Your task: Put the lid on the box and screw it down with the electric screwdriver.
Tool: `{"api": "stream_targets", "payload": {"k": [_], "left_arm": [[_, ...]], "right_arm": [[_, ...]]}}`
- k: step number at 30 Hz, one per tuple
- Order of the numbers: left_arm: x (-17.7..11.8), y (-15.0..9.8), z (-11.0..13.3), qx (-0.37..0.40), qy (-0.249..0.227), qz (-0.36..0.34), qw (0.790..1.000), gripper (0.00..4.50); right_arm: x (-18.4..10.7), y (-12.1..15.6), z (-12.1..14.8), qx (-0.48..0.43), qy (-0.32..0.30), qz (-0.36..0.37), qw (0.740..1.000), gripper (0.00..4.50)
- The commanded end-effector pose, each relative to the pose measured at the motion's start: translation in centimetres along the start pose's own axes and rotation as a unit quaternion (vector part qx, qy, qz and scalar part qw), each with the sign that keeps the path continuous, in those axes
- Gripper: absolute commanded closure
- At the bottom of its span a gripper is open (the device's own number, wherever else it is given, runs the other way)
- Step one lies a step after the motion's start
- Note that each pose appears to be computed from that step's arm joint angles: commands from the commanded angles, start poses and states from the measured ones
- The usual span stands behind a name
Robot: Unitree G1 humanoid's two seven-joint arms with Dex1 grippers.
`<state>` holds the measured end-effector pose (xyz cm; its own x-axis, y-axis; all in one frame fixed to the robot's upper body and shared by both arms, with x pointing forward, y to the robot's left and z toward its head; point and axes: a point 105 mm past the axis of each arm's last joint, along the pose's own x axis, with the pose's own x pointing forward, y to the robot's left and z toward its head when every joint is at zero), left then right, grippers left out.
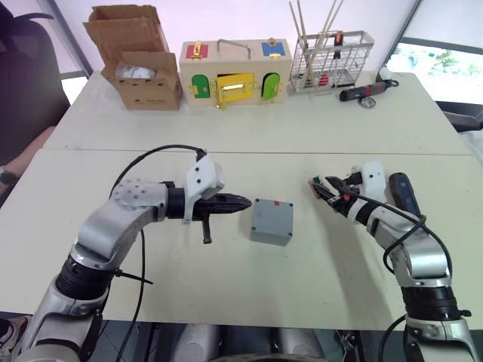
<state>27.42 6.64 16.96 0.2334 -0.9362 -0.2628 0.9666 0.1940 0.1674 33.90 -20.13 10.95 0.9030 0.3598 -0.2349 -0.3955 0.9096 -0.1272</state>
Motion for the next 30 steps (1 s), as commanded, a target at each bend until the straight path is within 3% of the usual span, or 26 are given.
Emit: {"api": "stream_targets", "payload": {"k": [1, 4, 13, 30], "left_arm": [[0.0, -0.2, 0.3, 0.015, -0.003, -0.004, 1.000, 4.50], [0.0, -0.2, 0.3, 0.015, -0.003, -0.004, 1.000, 4.50], [-0.1, -0.1, 0.2, 0.016, -0.001, -0.003, 1.000, 4.50], [-0.2, 0.0, -0.1, 0.015, 0.001, -0.013, 1.000, 4.50]], "right_arm": [[0.0, -0.1, 0.7, -0.010, -0.014, -0.004, 1.000, 3.11], [0.0, -0.1, 0.6, -0.009, -0.012, -0.005, 1.000, 4.49], [0.0, -0.1, 0.3, -0.012, -0.007, -0.008, 1.000, 4.49], [-2.6, 0.9, 6.9, -0.054, -0.087, 0.007, 0.995, 4.49]]}}
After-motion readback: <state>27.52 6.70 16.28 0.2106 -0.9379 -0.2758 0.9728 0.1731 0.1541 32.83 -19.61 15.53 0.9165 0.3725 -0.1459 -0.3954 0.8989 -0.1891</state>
